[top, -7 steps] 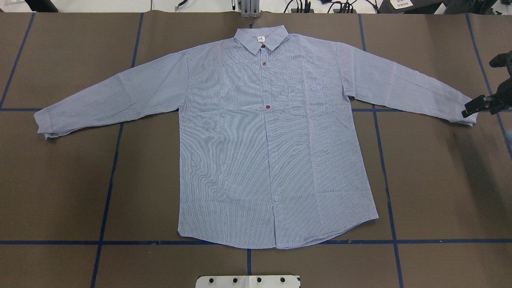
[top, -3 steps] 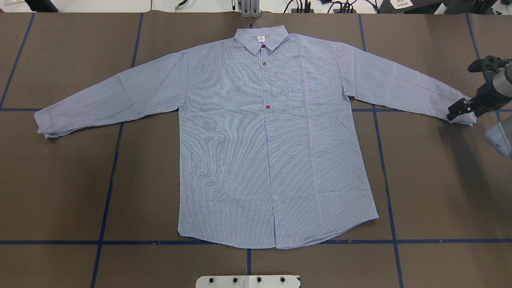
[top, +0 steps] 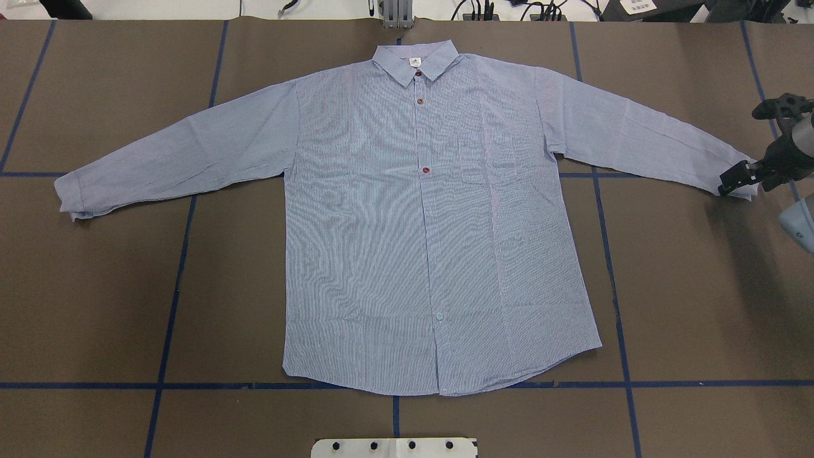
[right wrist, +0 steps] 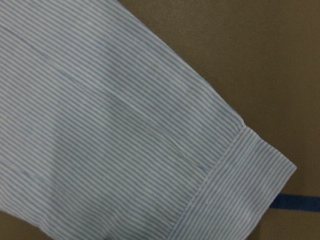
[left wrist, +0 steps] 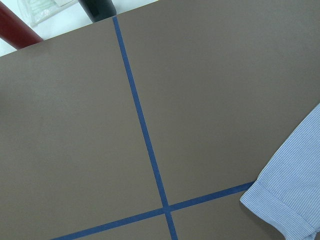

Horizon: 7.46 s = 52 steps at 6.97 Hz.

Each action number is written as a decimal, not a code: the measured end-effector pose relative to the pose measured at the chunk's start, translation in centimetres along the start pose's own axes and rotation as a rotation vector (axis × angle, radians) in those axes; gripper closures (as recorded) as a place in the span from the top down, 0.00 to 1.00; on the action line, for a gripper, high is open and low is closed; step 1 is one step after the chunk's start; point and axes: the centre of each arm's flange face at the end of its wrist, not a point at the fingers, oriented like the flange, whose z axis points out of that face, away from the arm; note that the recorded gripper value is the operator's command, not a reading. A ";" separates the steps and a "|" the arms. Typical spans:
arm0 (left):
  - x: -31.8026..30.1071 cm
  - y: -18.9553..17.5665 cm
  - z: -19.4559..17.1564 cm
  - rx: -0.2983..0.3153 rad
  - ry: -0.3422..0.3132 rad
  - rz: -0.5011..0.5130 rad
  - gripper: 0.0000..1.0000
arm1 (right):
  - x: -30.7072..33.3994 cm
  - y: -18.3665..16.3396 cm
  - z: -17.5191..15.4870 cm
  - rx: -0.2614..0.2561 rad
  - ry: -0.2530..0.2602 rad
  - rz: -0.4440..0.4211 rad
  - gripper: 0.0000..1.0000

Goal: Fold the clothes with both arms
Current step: 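Lower the right gripper onto the sleeve cuff nearest it and grasp, then lift the grasped sleeve with the right gripper toward the collar, then lower the sleeve across the chest below the collar with the right gripper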

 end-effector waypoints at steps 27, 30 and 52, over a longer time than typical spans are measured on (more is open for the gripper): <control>0.7 -2.3 -1.2 0.031 -0.013 0.020 1.00 | 0.9 -1.0 -0.3 -0.008 -0.009 0.127 0.00; 0.8 -2.5 -1.3 0.033 -0.014 0.022 1.00 | -0.8 -1.9 -2.1 0.028 -0.036 0.117 0.00; -0.4 -1.4 -0.3 0.009 -0.045 0.002 1.00 | -62.1 -11.4 -10.9 0.285 -0.148 -0.389 0.00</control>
